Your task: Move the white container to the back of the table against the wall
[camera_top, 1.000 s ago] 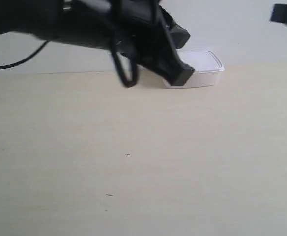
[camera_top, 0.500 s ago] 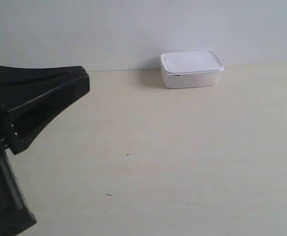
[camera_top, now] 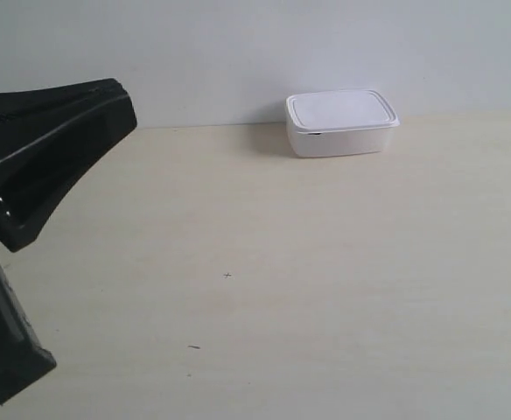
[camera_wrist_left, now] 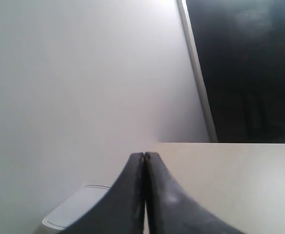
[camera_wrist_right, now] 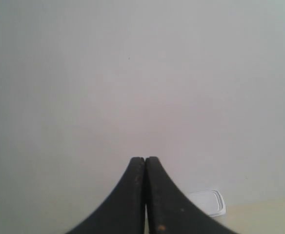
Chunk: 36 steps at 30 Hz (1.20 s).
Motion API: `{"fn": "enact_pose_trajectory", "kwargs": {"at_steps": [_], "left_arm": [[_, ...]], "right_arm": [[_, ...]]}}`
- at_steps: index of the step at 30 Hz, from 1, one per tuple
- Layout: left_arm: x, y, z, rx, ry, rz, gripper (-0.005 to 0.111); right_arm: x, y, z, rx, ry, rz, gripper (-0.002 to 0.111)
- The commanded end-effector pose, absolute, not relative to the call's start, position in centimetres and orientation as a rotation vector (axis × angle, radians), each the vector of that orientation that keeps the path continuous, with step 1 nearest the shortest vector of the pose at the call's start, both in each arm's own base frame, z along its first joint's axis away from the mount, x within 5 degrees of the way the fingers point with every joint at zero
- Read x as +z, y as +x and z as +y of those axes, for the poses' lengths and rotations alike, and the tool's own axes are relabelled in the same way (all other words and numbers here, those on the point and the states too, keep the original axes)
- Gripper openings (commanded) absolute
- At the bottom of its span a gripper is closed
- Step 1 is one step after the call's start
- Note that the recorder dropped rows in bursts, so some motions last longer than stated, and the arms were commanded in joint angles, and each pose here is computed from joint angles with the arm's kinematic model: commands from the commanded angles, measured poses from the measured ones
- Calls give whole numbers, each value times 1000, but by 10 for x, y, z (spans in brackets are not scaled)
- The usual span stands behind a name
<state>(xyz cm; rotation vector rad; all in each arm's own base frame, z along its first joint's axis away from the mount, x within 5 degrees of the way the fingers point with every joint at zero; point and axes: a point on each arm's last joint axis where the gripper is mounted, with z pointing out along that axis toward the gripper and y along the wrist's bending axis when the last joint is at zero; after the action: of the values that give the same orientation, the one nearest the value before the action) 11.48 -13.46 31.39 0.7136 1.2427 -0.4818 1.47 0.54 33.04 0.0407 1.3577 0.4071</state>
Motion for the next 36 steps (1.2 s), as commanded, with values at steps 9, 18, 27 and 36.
{"fn": "enact_pose_trajectory", "kwargs": {"at_steps": [9,18,27,36], "left_arm": [[312,114,-134,-509,689,1268,0],[304,111,-80,-259,726,1494,0],[310,95,-56,-353,466,1479,0],[291,72,-42,-453,370,1467,0]], "right_arm": [[328,16,6,411,40,1378,0],[328,16,6,411,40,1378,0],[328,16,6,411,39,1378,0],[328,16,6,411,39,1378,0]]}}
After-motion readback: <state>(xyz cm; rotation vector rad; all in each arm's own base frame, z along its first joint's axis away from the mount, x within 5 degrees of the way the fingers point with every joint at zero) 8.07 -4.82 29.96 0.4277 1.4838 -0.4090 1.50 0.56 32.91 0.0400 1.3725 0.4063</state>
